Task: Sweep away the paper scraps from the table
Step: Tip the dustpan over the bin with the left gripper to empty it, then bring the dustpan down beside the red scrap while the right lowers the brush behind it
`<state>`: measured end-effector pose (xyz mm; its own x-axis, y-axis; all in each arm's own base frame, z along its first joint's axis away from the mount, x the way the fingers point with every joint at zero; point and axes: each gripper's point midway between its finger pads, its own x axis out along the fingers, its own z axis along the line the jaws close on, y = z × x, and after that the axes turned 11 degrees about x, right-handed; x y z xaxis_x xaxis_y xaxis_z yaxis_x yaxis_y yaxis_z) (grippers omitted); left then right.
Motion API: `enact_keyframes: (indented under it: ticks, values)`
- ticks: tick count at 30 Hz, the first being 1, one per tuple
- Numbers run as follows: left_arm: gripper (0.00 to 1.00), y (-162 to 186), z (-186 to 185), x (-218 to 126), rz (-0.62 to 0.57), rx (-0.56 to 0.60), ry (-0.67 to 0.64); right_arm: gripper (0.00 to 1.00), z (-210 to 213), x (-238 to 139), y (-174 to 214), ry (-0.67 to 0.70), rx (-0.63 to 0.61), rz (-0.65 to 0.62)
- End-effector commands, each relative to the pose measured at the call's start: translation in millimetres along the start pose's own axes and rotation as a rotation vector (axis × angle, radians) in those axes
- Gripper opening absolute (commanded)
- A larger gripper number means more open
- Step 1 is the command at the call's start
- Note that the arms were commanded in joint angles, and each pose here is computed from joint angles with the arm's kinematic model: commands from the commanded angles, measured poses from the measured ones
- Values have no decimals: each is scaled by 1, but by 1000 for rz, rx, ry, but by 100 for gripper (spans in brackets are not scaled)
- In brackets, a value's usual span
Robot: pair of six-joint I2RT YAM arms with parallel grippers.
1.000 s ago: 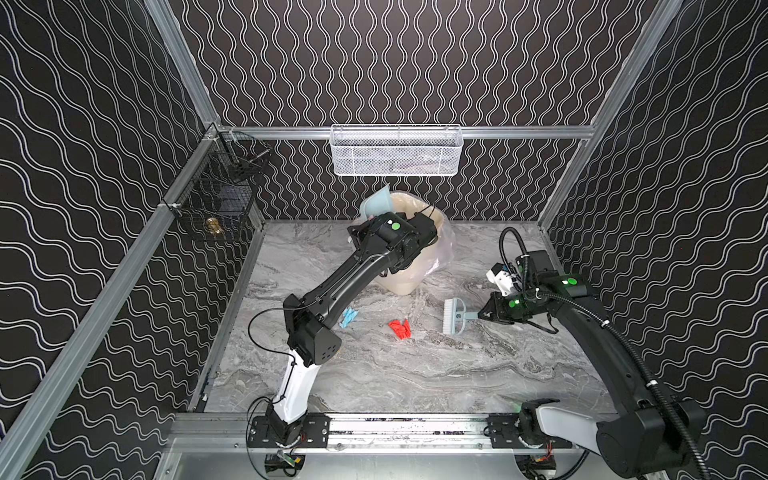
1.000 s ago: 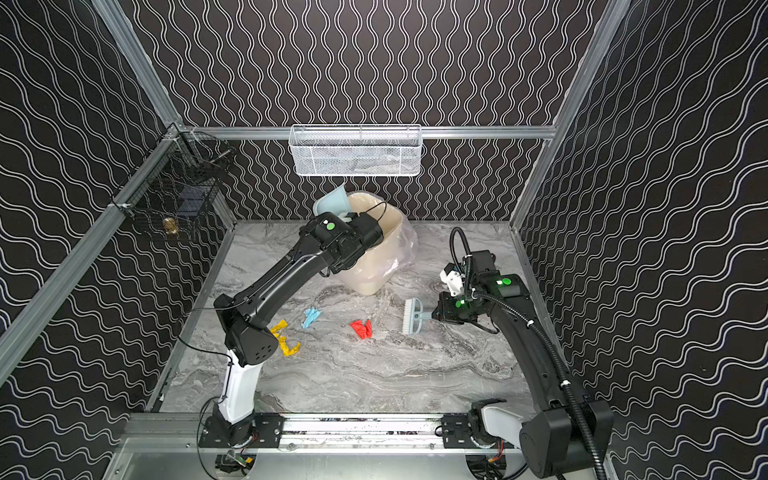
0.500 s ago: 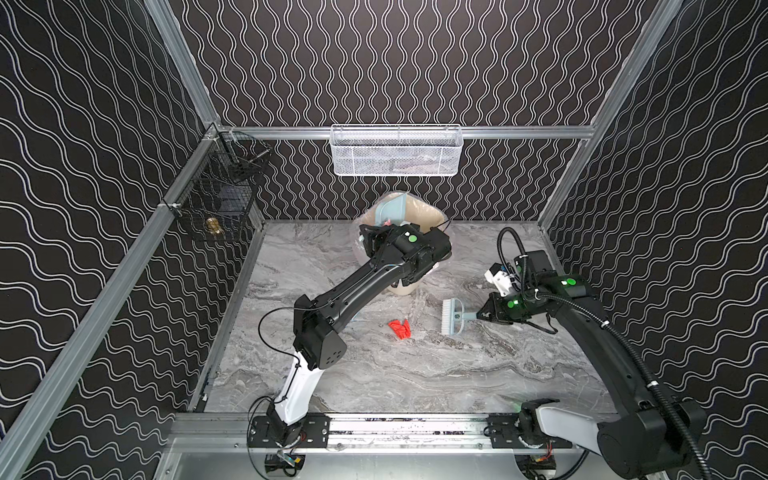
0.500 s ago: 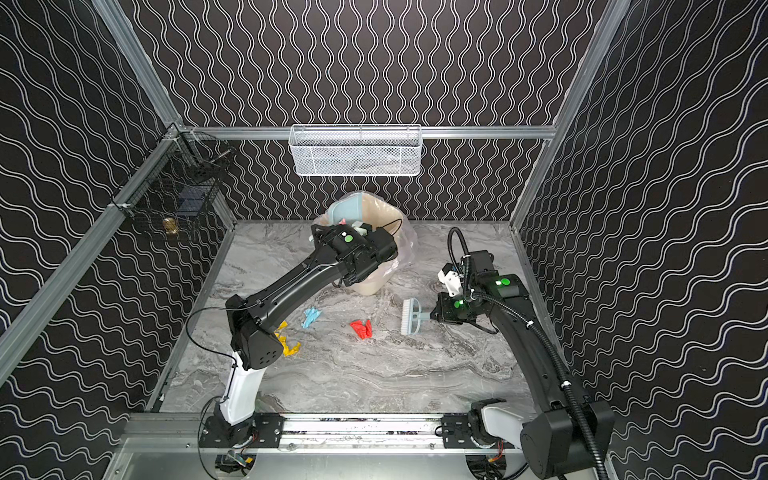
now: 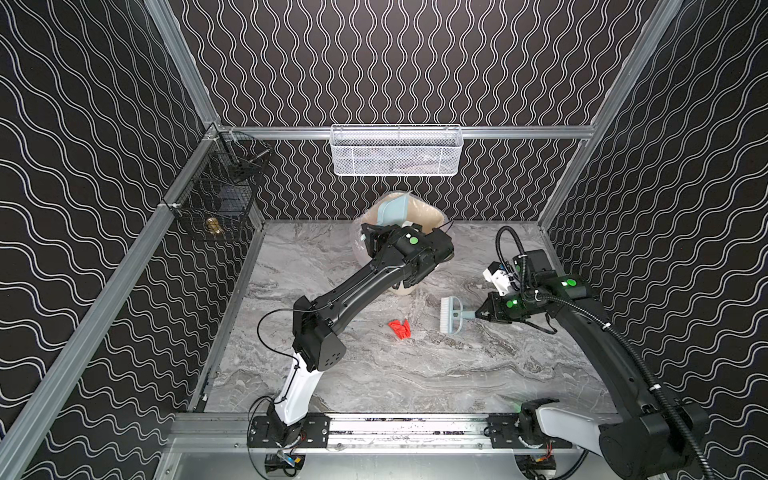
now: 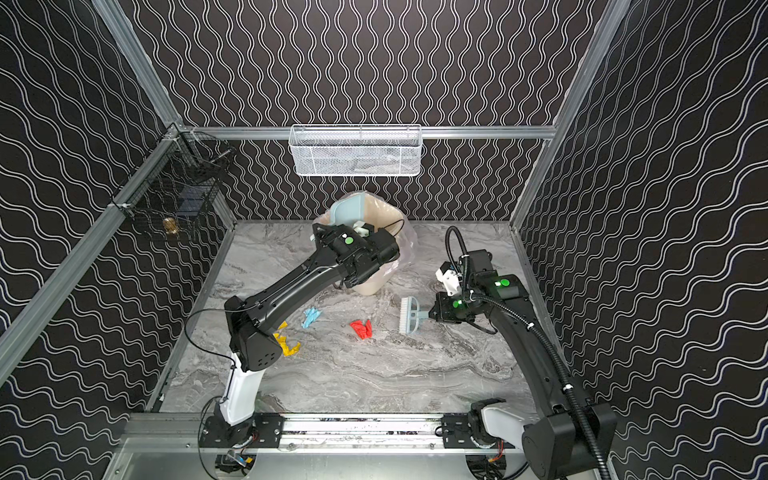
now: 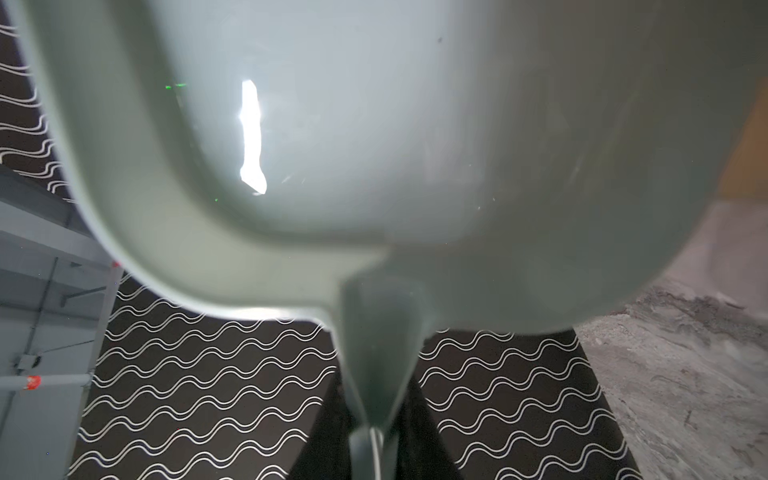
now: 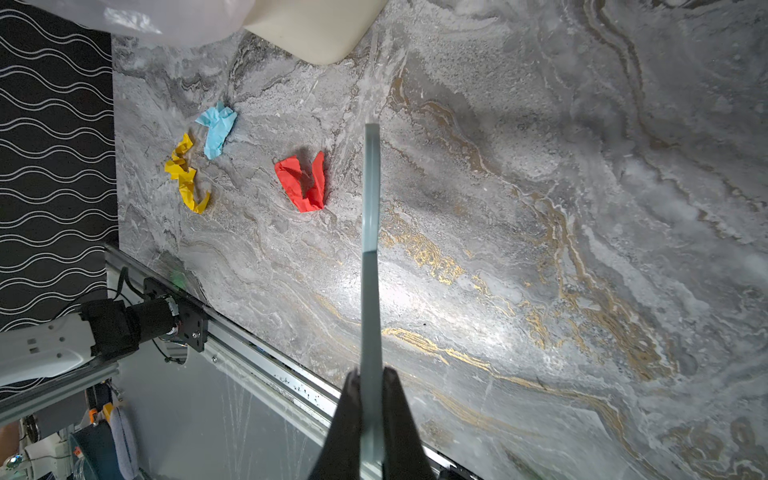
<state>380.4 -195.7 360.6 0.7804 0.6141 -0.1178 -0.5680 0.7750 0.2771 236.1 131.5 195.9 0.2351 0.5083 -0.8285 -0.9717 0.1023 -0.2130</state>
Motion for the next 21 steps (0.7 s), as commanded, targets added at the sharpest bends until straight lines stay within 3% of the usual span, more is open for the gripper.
enact_keyframes:
  ticks: [1,7,13,21]
  values:
    - [0,6,8,-2,-39,-123,63,0,6,-1,-6,-17,-24,-25]
    - [0,15,0,-11,-127,-332,241,0,15,-3,-7,-62,-11,-40]
    - [0,16,-31,-37,-243,-510,553,0,24,-3,4,-145,66,-25]
    - [0,38,-63,-80,-386,-565,856,0,32,13,20,-270,188,-24]
